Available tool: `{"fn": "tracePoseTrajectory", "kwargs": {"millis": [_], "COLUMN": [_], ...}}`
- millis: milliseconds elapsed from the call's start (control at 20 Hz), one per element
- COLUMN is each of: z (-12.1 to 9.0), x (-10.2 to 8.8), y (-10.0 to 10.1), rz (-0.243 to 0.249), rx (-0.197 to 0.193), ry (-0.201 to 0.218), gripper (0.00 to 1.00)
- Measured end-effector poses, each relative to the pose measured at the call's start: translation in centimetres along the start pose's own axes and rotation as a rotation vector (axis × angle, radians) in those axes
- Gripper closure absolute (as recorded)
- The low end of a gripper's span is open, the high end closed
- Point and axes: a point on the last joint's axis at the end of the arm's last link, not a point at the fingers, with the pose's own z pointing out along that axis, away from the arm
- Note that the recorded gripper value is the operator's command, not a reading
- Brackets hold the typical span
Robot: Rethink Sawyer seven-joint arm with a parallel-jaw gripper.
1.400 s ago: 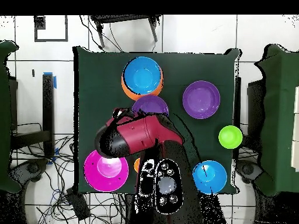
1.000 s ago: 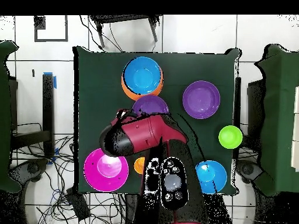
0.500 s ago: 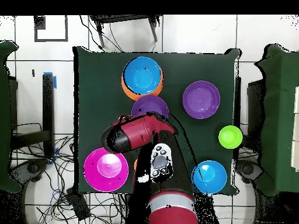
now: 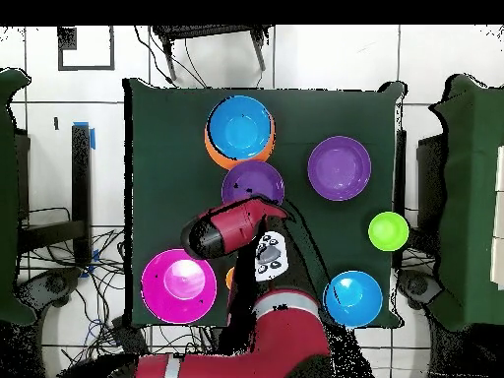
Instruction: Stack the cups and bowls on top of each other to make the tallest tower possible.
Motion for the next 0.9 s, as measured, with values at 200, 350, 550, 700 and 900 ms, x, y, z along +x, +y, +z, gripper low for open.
{"fn": "tracePoseTrajectory", "kwargs": {"millis": [200, 350, 550, 700, 900], "z": [2.0, 3.5, 4.6, 4.8, 4.9], "x": [1.1, 1.9, 2.3, 2.0, 1.8], "y": [0.0, -0.1, 0.1, 0.2, 0.1], "rz": [-0.006, -0.006, -0.006, 0.000, 0.007], "rx": [0.003, 0.004, 0.003, -0.005, -0.009], "ry": [0.034, 0.061, 0.075, 0.074, 0.081], "gripper": [0.00, 0.00, 0.00, 0.00, 0.00]}}
